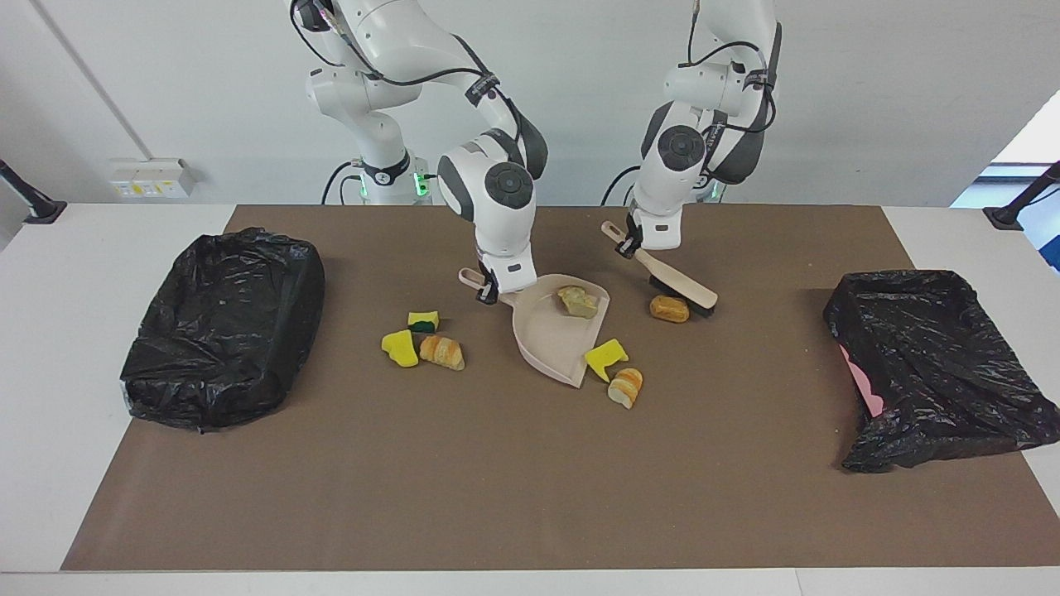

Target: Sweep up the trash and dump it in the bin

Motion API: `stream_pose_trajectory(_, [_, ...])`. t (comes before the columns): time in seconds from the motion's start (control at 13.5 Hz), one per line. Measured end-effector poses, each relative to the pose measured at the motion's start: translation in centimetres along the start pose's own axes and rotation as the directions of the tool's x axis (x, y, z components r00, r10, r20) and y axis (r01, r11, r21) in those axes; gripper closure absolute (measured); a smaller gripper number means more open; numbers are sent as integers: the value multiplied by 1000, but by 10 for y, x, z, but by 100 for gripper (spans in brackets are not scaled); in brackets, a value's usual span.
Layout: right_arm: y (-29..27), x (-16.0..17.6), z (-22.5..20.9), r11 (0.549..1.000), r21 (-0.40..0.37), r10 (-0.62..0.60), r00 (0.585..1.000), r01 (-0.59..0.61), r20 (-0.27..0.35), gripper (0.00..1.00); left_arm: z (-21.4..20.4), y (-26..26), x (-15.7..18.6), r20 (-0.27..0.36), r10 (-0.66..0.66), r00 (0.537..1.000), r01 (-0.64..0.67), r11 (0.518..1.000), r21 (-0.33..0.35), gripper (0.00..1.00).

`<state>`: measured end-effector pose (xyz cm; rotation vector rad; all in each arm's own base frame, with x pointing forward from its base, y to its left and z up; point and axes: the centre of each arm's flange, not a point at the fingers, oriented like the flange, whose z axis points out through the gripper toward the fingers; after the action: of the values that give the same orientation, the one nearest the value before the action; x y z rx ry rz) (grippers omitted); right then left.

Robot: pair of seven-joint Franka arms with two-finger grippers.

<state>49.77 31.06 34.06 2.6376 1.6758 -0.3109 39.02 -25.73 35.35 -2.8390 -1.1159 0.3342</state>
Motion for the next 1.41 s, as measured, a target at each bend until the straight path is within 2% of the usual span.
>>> stream_pose_trajectory(0.44, [0,0,0,1000,0,0,1000,0,0,68,9,29,-14,-30,239,971,-240,967,-84,74])
stream_pose_trajectory(0.67, [0,0,0,1000,0,0,1000,0,0,68,10,37,-44,-56,457,888,-460,884,-83,74])
stream_pose_trajectory(0.82, [0,0,0,1000,0,0,1000,0,0,68,10,41,-62,-68,555,829,-559,826,-75,74])
stream_pose_trajectory(1.04, [0,0,0,1000,0,0,1000,0,0,68,-2,51,-89,-95,634,767,-641,763,-86,74])
stream_pose_trajectory(1.19, [0,0,0,1000,0,0,1000,0,0,68,-15,59,-102,-113,655,747,-664,741,-100,74])
stream_pose_trajectory(1.41, [0,0,0,1000,0,0,1000,0,0,68,-28,60,-93,-100,691,716,-698,711,-81,74])
